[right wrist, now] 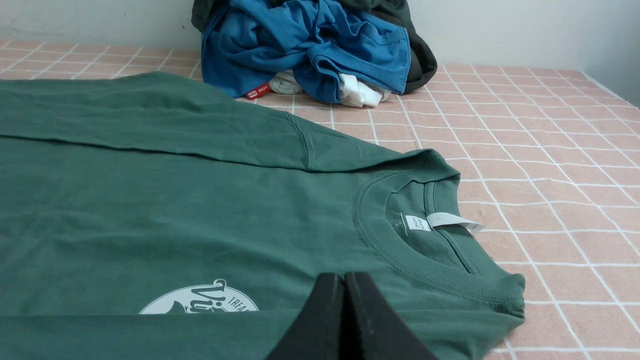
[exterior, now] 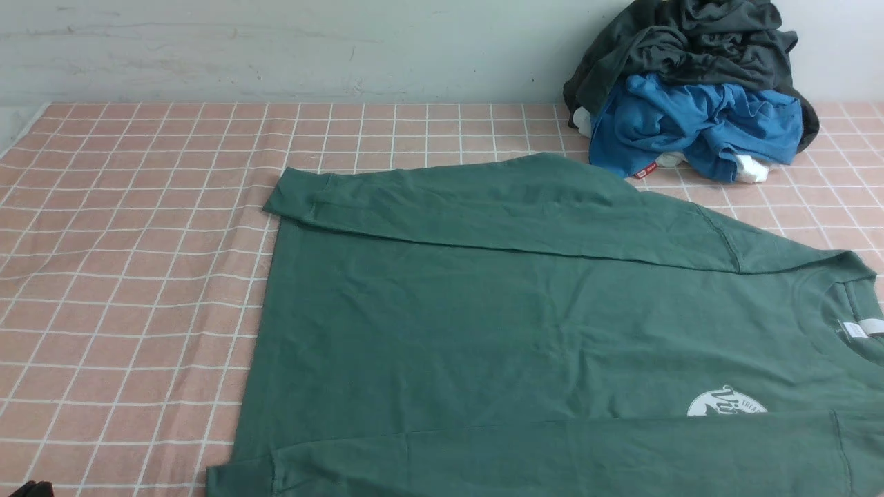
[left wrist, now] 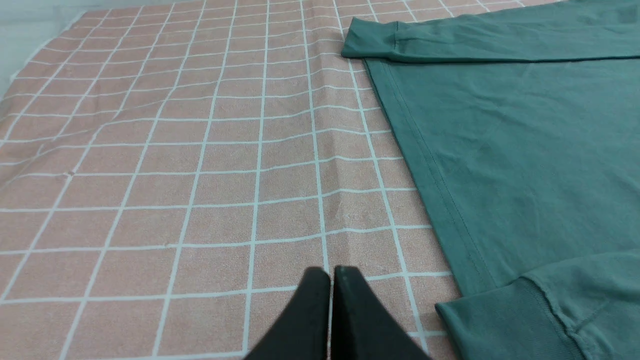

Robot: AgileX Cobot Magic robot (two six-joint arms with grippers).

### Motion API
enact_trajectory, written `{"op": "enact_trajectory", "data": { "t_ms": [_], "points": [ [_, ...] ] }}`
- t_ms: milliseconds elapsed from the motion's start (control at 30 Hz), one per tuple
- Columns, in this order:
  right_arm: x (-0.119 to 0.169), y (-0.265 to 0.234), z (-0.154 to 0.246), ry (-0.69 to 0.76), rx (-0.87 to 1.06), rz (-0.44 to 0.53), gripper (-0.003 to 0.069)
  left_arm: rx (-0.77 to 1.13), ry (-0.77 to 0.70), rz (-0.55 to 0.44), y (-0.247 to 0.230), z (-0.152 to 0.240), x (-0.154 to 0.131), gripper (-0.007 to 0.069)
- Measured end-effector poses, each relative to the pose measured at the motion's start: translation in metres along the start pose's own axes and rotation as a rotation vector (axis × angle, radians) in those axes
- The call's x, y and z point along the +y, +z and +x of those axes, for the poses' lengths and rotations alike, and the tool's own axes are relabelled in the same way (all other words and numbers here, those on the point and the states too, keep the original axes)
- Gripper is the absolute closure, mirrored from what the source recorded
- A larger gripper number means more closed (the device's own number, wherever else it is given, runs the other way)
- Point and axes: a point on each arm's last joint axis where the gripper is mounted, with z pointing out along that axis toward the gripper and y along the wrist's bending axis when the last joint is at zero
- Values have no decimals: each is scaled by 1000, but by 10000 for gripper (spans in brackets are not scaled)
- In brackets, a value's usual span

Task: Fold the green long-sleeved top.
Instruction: Use the left arm to clamp the cuff closest to it

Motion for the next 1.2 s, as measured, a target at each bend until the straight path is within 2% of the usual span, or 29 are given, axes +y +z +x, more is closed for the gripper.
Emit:
{"op": "enact_trajectory", "data": {
  "t_ms": [1200],
  "points": [
    [0, 0, 0, 0, 0, 0, 671, -4, 61, -6, 0, 0, 1, 629]
  ]
}}
